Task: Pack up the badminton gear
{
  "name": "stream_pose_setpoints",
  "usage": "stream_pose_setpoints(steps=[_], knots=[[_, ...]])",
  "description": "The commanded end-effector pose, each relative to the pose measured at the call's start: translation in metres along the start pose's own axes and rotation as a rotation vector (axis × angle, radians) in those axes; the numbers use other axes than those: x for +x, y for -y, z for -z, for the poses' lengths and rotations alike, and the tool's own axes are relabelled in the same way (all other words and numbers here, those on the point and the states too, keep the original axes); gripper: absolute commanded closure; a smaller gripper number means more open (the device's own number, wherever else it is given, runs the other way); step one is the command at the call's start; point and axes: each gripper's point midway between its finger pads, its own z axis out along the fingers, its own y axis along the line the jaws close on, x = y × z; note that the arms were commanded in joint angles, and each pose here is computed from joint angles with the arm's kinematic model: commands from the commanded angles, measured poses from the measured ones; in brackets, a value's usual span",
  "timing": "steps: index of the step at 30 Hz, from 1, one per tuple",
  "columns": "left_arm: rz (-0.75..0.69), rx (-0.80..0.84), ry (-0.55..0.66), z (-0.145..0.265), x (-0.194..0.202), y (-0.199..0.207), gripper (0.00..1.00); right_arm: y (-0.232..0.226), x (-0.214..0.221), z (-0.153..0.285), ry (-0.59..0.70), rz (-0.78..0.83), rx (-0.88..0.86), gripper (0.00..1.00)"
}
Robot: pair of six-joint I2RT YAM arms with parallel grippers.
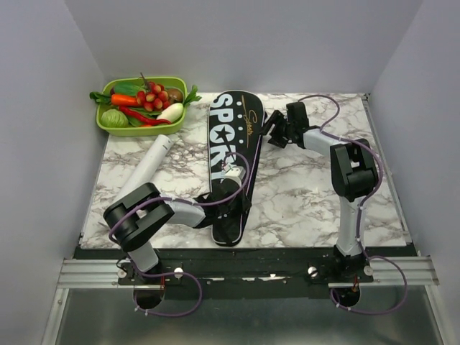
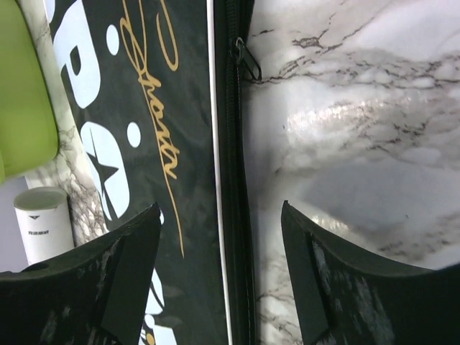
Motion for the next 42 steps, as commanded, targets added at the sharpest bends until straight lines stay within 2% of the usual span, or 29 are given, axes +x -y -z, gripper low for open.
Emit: stream_pose_setpoints(steps=[1,10,12,13,14,17,19,21,22,24,25,26,28,29,32,33,36,42], knots=[[0.027,-0.051,-0.121,0.008,0.051,-0.033,0.99,0.001,0.006,-0.015,-0.068,-0.038,-0.005,0.26],[0.061,-0.04,-0.151,0.024,0.073,-0.045,0.99,0.003,0.018,-0.043,-0.13,-0.086,-0.026,0.4],[0.068,-0.033,-0.154,0.027,0.075,-0.045,0.99,-0.002,0.015,-0.047,-0.134,-0.092,-0.042,0.48],[0.069,-0.039,-0.158,0.03,0.079,-0.048,0.99,-0.004,0.015,-0.048,-0.138,-0.094,-0.048,0.55],[0.07,-0.038,-0.155,0.032,0.079,-0.048,0.99,-0.003,0.016,-0.05,-0.141,-0.1,-0.047,0.71],[0.076,-0.059,-0.165,0.037,0.084,-0.055,0.99,-0.006,0.015,-0.046,-0.138,-0.105,-0.053,0.99],[0.077,-0.083,-0.174,0.041,0.087,-0.061,0.99,0.006,0.022,-0.039,-0.125,-0.114,-0.015,0.99],[0.081,-0.094,-0.181,0.043,0.088,-0.063,0.99,-0.003,0.007,-0.02,-0.047,-0.108,-0.024,0.99],[0.077,-0.133,-0.168,0.044,0.087,-0.07,0.99,0.017,0.025,-0.015,-0.066,-0.132,0.028,0.99],[0.078,-0.153,-0.16,0.046,0.084,-0.074,0.99,0.015,0.014,0.009,0.019,-0.151,0.04,0.99],[0.081,-0.168,-0.166,0.048,0.085,-0.078,0.99,0.02,0.017,0.017,0.038,-0.172,0.058,0.99],[0.081,-0.17,-0.158,0.048,0.082,-0.078,0.99,0.042,0.037,0.024,0.023,-0.216,0.11,0.99],[0.084,-0.19,-0.156,0.05,0.08,-0.082,0.99,0.048,0.037,0.044,0.074,-0.25,0.141,0.99],[0.08,-0.201,-0.139,0.051,0.075,-0.083,0.99,0.071,0.061,0.051,0.05,-0.307,0.198,0.99],[0.074,-0.248,-0.112,0.057,0.064,-0.089,0.99,0.085,0.076,0.071,0.075,-0.395,0.232,0.99],[0.07,-0.272,-0.089,0.058,0.057,-0.092,0.99,0.104,0.099,0.078,0.041,-0.423,0.271,0.99],[0.081,-0.312,-0.02,0.067,0.032,-0.098,0.99,0.119,0.13,0.091,0.007,-0.483,0.289,0.99],[0.093,-0.334,0.077,0.089,-0.008,-0.098,0.98,0.116,0.161,0.111,-0.041,-0.419,0.253,1.0]])
